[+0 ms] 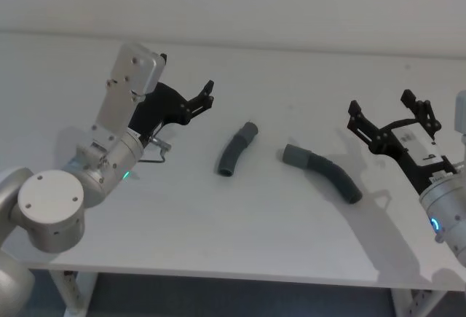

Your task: Use both hands to pick up one end of the pipe from the table, align the ends, and insert them.

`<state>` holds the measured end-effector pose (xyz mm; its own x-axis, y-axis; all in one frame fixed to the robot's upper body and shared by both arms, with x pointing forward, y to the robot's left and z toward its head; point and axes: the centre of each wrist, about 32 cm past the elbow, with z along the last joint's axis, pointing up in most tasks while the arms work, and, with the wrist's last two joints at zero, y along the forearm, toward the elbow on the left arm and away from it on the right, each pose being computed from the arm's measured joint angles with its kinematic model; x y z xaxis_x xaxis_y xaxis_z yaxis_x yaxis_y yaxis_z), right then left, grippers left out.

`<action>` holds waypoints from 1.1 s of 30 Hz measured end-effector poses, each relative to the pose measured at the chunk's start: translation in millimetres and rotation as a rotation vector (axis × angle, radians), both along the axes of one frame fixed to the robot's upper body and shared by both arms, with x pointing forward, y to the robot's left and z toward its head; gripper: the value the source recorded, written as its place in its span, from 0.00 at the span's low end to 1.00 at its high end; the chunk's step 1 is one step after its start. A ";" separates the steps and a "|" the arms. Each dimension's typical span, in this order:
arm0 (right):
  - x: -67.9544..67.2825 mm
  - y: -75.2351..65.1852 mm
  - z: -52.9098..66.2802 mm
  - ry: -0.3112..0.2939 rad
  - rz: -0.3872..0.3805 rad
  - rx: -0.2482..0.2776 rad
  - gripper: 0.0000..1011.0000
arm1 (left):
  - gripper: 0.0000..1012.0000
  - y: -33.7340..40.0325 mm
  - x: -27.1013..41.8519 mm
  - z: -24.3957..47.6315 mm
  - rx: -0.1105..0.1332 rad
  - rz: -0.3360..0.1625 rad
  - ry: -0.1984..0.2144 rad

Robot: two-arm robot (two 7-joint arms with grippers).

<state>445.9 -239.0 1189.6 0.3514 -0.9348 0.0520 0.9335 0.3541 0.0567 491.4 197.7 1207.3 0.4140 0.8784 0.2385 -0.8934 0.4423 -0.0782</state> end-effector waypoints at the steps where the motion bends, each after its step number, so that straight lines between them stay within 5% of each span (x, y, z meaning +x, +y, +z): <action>1: 0.7 -0.7 0.3 0.000 0.005 -0.003 0.99 | 0.99 -0.2 0.0 1.7 -0.002 -0.006 0.006; 12: 16.6 -16.5 8.7 0.018 0.127 -0.074 0.99 | 0.99 -6.1 4.9 16.8 -0.040 -0.074 0.093; 25: 43.6 -47.0 30.8 0.112 0.314 -0.212 0.99 | 0.99 -30.5 16.5 36.7 -0.123 -0.110 0.276; 33: 57.7 -58.4 40.0 0.191 0.387 -0.267 0.99 | 0.99 -44.5 21.8 41.3 -0.122 -0.091 0.378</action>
